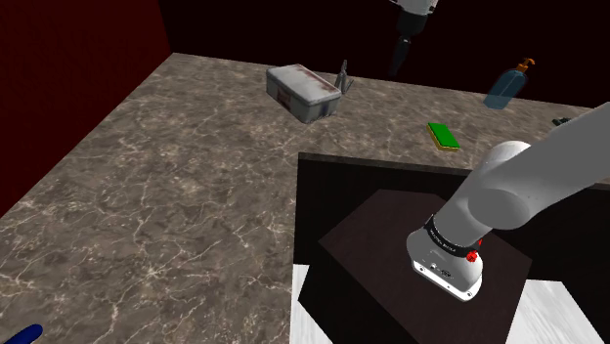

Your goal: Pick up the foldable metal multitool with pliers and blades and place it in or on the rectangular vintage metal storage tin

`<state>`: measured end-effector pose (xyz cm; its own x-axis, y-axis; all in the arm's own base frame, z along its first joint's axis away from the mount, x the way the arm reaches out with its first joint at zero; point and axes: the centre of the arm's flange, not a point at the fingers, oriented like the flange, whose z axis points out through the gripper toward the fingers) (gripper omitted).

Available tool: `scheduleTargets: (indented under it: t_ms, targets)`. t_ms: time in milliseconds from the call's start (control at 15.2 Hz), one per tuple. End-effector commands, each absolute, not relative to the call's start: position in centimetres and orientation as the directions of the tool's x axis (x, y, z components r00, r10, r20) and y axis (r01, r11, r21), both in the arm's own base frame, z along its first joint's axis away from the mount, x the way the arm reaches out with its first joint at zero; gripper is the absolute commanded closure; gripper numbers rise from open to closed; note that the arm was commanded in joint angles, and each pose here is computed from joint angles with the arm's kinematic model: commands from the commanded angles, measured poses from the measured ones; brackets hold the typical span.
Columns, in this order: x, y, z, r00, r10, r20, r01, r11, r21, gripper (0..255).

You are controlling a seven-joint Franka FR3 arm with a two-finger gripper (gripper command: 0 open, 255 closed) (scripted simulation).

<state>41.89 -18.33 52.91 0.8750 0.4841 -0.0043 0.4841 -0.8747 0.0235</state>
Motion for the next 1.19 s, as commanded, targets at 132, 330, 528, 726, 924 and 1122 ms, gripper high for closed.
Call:
scheduleTargets:
  t_ms: [132,330,528,726,924,1122]
  targets:
    - [46.3,-21.2,51.2,0.782,0.624,0.007,0.623,-0.782,0.022,0]
    - [49.6,-22.8,49.9,0.702,0.712,0.017,0.712,-0.702,0.02,0]
    - [53.1,-23.9,48.6,0.612,0.79,0.027,0.79,-0.612,0.02,0]
    - [56.8,-24.6,47.4,0.513,0.857,0.038,0.857,-0.514,0.02,0]
    - [60.5,-24.9,46.1,0.407,0.912,0.047,0.912,-0.409,0.022,0]
    - [62.2,-24.8,45.1,0.359,0.932,0.052,0.932,-0.361,0.023,0]
